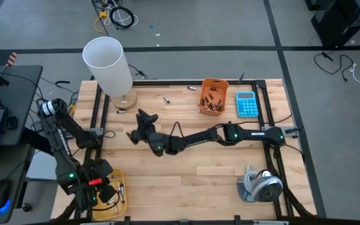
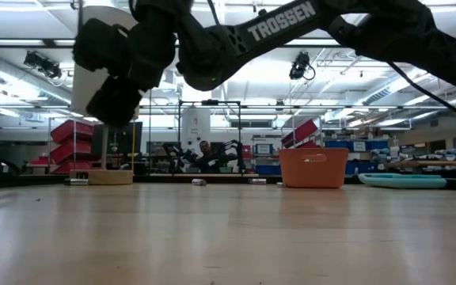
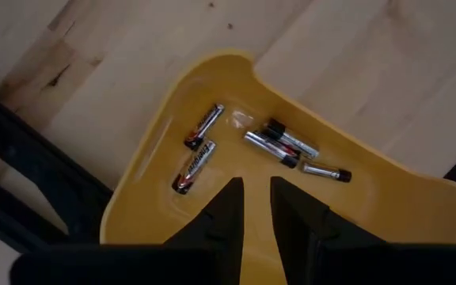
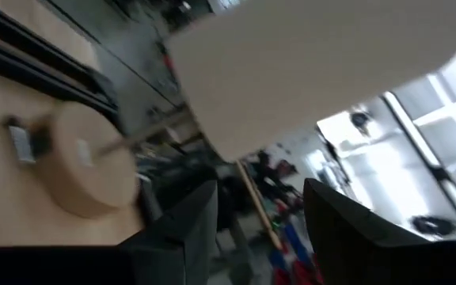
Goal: Sort batteries
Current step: Put the silver battery into the yellow bin
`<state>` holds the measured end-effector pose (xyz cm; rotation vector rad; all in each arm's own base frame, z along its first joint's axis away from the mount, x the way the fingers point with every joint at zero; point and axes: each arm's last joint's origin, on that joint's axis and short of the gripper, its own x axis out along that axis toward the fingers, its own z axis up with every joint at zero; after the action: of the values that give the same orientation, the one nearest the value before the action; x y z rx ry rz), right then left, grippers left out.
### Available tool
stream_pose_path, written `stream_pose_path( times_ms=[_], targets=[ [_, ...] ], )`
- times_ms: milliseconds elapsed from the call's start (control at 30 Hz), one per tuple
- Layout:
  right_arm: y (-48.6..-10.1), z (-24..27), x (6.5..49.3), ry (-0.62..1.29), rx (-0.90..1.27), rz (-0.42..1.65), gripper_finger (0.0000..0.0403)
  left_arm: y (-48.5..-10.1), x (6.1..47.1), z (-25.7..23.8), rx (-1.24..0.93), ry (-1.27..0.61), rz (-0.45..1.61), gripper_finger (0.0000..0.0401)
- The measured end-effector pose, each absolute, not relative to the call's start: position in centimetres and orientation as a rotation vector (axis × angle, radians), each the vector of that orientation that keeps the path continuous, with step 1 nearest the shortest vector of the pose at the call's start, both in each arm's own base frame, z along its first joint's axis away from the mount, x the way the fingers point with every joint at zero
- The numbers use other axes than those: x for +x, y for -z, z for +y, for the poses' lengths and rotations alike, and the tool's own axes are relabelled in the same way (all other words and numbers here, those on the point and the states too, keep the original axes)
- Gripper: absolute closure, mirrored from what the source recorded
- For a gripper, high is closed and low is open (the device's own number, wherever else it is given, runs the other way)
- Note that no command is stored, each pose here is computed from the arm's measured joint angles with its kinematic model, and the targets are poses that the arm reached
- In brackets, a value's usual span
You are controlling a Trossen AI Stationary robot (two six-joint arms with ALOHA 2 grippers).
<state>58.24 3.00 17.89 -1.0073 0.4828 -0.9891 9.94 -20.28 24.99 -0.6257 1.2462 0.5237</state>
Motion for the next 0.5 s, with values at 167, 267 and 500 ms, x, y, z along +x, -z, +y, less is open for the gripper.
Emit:
stream_pose_path(
  times_ms=[167, 267, 500],
  targets=[
    [-19.4, 1.4, 57.7, 1.099, -1.029, 0.469, 0.0233, -25.0, 9.9, -20.2, -0.617, -0.531, 1.247, 0.0334],
    [-20.7, 1.1, 56.9, 1.177, -1.037, 0.430, 0.0233, -25.0, 9.9, -20.1, -0.606, -0.536, 1.220, 0.0334],
    [-23.7, 0.8, 54.0, 1.365, -1.065, 0.360, 0.0236, -25.2, 10.1, -19.4, -0.533, -0.562, 1.058, 0.0334]
  ],
)
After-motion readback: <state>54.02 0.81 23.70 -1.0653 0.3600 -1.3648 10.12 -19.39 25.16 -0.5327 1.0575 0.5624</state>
